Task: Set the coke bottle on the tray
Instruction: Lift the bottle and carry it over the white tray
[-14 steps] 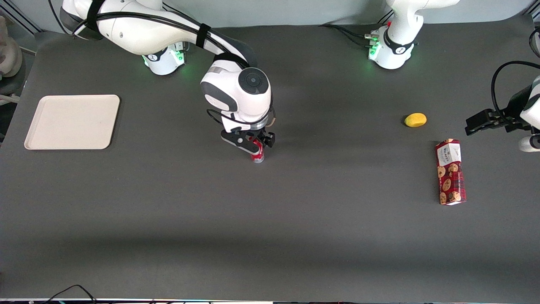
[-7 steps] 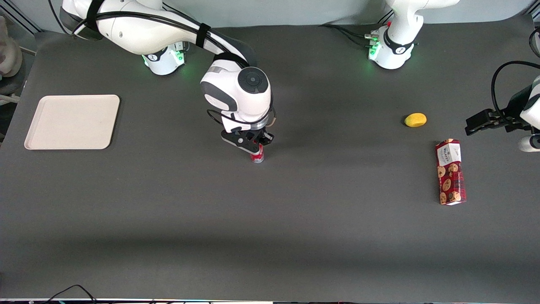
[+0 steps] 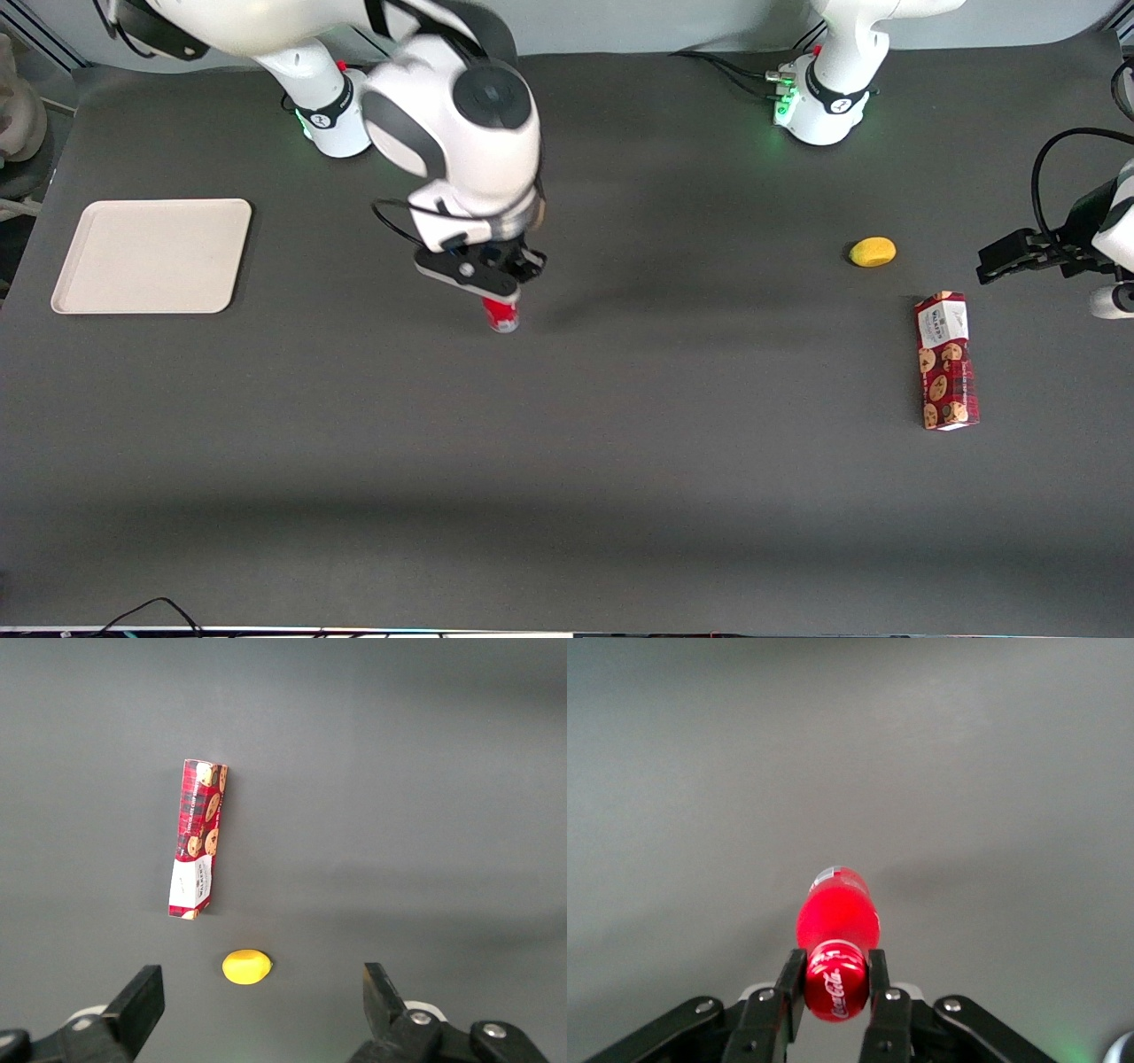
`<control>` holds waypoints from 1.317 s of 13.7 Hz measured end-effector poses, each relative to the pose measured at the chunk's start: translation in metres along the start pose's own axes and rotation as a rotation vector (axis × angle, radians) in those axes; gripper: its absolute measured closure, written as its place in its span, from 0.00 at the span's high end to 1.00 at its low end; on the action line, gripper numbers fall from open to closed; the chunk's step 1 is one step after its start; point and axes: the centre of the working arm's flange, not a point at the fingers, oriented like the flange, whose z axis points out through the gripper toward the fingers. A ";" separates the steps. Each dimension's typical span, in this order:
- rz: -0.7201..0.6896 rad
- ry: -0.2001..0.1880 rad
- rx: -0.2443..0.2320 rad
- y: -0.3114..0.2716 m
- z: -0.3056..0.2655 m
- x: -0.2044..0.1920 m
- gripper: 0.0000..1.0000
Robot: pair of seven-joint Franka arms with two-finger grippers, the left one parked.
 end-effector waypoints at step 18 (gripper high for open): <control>-0.688 -0.100 0.051 0.718 0.066 0.144 0.32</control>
